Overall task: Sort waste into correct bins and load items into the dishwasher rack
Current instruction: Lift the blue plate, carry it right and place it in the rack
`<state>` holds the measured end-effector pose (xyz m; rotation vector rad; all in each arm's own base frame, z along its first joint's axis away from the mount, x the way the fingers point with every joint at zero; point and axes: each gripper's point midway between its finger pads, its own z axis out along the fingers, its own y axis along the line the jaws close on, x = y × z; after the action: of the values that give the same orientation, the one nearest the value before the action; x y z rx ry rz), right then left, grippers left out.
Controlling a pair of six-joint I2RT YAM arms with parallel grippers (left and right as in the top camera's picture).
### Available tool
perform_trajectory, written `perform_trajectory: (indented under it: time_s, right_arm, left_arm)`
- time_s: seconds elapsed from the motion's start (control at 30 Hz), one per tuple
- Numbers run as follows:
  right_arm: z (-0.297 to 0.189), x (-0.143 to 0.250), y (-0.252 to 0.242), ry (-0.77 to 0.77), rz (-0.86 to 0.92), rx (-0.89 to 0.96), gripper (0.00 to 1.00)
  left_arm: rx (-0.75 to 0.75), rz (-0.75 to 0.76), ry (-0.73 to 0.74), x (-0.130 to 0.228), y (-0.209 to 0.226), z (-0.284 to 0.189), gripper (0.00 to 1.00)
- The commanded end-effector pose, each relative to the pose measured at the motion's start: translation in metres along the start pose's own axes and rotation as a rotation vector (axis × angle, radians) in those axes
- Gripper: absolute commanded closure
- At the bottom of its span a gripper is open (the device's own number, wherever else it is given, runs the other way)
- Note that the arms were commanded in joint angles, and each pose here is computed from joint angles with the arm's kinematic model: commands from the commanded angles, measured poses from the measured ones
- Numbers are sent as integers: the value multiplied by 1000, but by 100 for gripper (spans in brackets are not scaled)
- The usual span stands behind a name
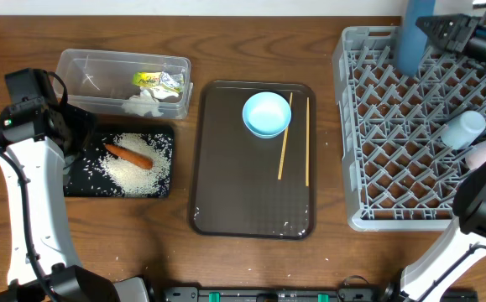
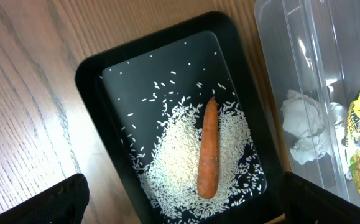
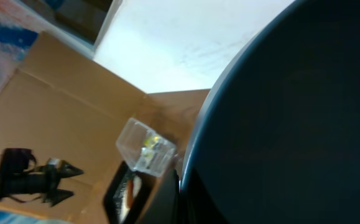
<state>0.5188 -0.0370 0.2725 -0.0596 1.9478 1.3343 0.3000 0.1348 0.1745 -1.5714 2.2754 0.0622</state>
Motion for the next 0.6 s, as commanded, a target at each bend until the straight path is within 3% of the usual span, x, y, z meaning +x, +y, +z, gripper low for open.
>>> perform_trajectory:
  time_s: [0.0,0.3,0.57]
  right_arm:
    - [1,2,18,22,4,-92,99]
    - [0,6,19,35,79,-102,99]
    - [-5,15,-15,18,207,80,99]
  left_arm:
    - [-19,0,-1,-1,3,2,2]
    - [-19,0,-1,-1,3,2,2]
    - [-19,0,-1,-1,3,2,2]
